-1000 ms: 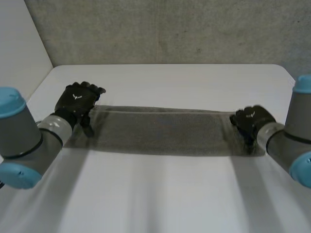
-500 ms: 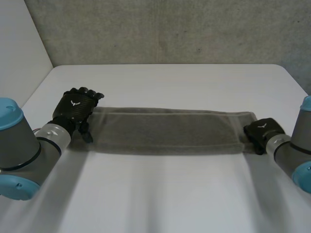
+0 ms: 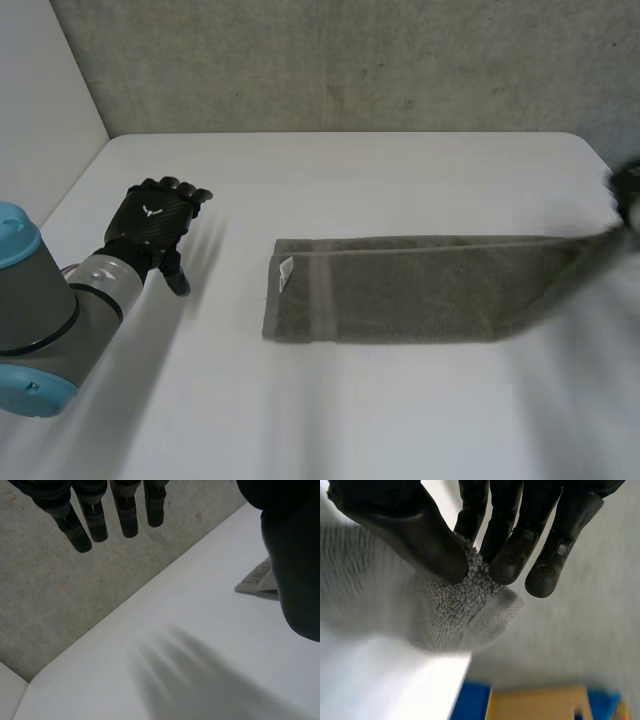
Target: Fold the towel.
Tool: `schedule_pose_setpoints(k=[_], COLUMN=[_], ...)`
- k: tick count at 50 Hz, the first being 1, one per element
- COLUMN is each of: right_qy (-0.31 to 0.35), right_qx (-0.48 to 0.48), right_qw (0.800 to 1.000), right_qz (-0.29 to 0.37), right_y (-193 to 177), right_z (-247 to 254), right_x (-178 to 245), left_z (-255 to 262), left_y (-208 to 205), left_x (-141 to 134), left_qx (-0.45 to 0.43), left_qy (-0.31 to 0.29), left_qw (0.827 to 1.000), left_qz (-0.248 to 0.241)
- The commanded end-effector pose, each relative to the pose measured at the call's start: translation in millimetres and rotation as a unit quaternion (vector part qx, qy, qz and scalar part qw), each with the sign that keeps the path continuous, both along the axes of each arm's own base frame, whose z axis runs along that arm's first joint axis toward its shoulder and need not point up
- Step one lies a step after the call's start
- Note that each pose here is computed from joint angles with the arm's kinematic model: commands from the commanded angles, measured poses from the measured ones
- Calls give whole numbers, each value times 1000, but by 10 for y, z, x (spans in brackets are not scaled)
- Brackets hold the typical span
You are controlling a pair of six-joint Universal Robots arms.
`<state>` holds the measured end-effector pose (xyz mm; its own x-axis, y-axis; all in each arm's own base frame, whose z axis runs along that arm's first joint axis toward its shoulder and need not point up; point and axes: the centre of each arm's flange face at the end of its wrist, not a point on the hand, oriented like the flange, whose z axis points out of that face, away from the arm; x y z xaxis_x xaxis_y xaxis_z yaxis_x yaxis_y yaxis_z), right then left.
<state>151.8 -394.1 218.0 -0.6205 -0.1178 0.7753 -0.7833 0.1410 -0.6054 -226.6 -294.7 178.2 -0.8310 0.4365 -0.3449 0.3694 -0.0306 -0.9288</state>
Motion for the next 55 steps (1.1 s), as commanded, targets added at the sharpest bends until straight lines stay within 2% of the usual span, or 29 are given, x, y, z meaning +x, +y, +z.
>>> schedule_pose_setpoints(k=[1,3,4,5,6,8,9,11,21,25,27,28,30,34,36,38,43,55], right_qy=[-51,-52,-52,-47,-47,-42,-42,-37,-43,-81,-134,-134,-172,-194,-197,-189,-175,-168], right_qx=[-43,-24,-24,-6,-6,27,27,44,82,68,64,64,73,87,93,115,150,186], right_qw=[980,960,960,947,946,921,921,903,885,893,910,910,922,926,930,942,950,952], right_qz=[186,275,275,319,320,385,386,426,457,438,387,387,341,311,297,252,209,175], right_y=[800,1270,1272,1490,1492,1867,1869,2098,2211,2098,1804,1803,1618,1559,1550,1431,1350,1218], right_z=[307,157,155,-23,-25,-305,-306,-475,-720,-546,-332,-331,-275,-286,-294,-404,-585,-910], right_x=[1391,1878,1880,2087,2089,2347,2348,2460,2434,2358,2096,2094,1869,1707,1612,1341,1073,923], left_z=[16,16,16,16,16,12,12,11,3,-3,-3,-3,-7,-17,-17,-22,-33,-65], left_y=[-1,-1,-1,-1,-1,2,2,-1,4,3,10,10,20,23,27,33,40,76], left_x=[1,1,1,1,1,2,2,0,-4,-4,-13,-13,-22,-26,-31,-40,-49,-50], left_qx=[0,1,1,1,1,2,2,2,3,3,3,3,4,6,6,6,8,10], left_qy=[6,9,9,9,9,8,8,9,8,8,8,8,8,8,8,7,7,6], left_qw=[1000,1000,1000,1000,1000,1000,1000,1000,1000,1000,1000,1000,1000,1000,1000,1000,1000,1000], left_qz=[1,1,1,1,1,1,1,1,0,0,-2,-2,-3,-4,-5,-6,-8,-9])
